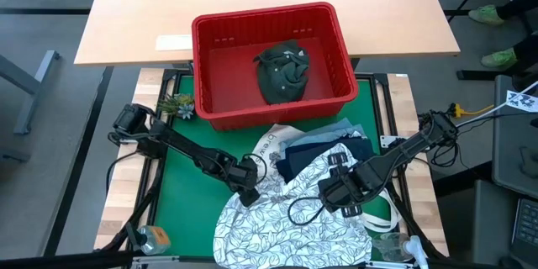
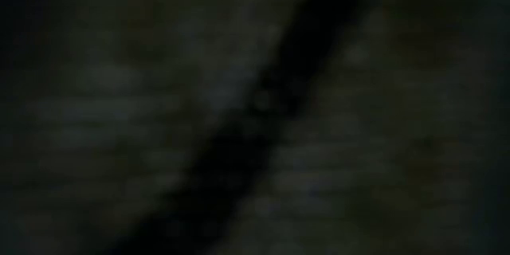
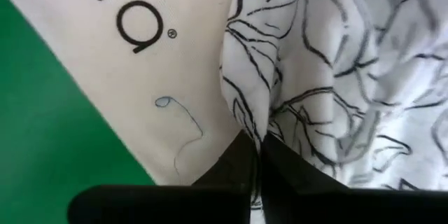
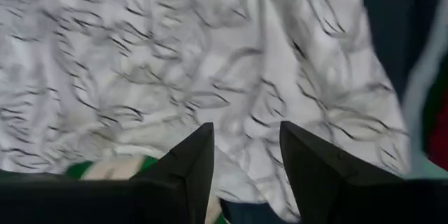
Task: Fold laundry
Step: Fold the patterned white shirt
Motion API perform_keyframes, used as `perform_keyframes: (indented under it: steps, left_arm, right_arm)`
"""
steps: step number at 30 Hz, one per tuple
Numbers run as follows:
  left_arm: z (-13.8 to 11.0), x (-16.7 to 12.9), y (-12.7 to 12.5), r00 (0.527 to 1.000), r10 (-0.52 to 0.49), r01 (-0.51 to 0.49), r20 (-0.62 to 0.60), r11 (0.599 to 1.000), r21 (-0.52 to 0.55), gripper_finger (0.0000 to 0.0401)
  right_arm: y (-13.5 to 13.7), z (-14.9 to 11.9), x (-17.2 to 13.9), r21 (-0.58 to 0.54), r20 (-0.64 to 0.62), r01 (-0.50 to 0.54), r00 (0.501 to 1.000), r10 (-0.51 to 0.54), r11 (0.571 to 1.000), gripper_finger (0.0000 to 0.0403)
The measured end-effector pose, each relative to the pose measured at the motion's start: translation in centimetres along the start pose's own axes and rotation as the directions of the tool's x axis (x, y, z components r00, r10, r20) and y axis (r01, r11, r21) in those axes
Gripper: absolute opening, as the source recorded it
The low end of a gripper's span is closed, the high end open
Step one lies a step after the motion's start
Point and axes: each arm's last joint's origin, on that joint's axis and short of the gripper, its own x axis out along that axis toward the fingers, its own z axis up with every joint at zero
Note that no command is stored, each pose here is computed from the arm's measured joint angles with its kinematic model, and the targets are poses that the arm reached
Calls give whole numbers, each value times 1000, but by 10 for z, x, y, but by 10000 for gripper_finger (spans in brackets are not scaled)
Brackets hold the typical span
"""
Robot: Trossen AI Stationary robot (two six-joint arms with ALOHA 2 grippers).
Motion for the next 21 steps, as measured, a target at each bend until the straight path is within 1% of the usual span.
perform_keyframes:
  steps: [3,6,9,12,16,21]
  left_arm:
    - [1,-14,1,1000,10,-10,24,1000,1,4]
    - [2,-31,3,997,34,-34,66,999,0,3]
    - [2,-46,5,994,52,-52,94,999,0,2]
    - [0,-60,8,991,74,-74,113,997,2,2]
    - [-8,-77,12,985,114,-116,129,993,11,1]
    - [-21,-89,16,980,173,-174,101,985,5,1]
  right_arm:
    - [-10,-2,1,20,-41,63,997,-62,998,163]
    - [-24,0,2,55,-48,130,991,-128,990,163]
    - [-40,3,6,84,-54,166,985,-162,983,163]
    - [-56,2,16,114,-102,184,980,-172,976,163]
    - [-74,-2,37,118,-171,187,971,-165,975,163]
    - [-91,-4,59,118,-178,162,974,-140,980,163]
